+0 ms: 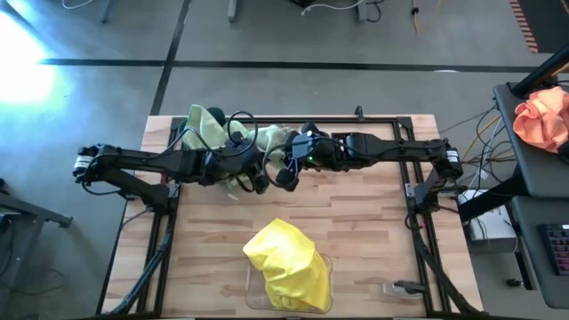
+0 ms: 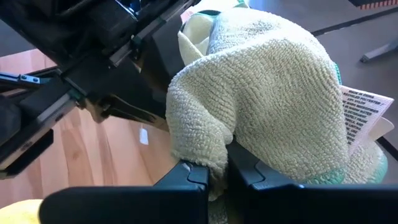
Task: Sort microfiber towel by color & place in baskets
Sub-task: Put the green towel into the blue bin
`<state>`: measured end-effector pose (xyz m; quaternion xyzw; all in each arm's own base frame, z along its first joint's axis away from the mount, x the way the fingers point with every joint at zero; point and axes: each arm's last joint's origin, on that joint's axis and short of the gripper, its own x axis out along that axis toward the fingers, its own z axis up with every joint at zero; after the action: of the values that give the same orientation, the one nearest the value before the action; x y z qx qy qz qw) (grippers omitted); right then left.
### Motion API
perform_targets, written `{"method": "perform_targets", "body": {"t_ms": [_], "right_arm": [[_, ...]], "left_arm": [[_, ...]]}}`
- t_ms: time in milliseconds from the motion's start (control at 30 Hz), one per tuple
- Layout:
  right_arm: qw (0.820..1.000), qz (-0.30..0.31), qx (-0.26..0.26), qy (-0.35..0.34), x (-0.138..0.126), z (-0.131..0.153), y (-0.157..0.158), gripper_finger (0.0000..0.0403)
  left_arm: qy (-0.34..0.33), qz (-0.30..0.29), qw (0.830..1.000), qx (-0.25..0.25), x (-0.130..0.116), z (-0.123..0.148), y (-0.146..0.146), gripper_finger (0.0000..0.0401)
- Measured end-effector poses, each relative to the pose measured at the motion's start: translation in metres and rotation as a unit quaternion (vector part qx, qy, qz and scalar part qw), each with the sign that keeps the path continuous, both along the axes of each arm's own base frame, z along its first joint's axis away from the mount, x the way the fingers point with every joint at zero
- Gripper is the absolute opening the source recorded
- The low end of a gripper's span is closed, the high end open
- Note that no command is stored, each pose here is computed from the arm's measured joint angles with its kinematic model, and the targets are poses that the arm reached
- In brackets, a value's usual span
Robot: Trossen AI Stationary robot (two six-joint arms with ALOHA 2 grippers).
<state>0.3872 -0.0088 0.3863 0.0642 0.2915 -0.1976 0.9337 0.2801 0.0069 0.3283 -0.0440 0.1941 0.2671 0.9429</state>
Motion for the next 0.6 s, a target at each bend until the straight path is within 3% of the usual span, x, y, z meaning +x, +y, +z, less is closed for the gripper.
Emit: {"method": "perform_targets", "body": {"t_ms": [233,600], "right_arm": [[0.998,-0.032,-0.023,0.042,-0.0061,-0.0054,-0.0028,0.0028],[0.996,-0.042,-0.046,0.065,-0.0092,-0.0074,-0.0050,0.0115]], "left_arm": [[0.018,0.019,1.000,0.001,-0.0058,-0.0012,0.0010,0.0003],[0.019,0.030,0.999,0.007,-0.0088,0.0004,0.0018,0.0001]]}}
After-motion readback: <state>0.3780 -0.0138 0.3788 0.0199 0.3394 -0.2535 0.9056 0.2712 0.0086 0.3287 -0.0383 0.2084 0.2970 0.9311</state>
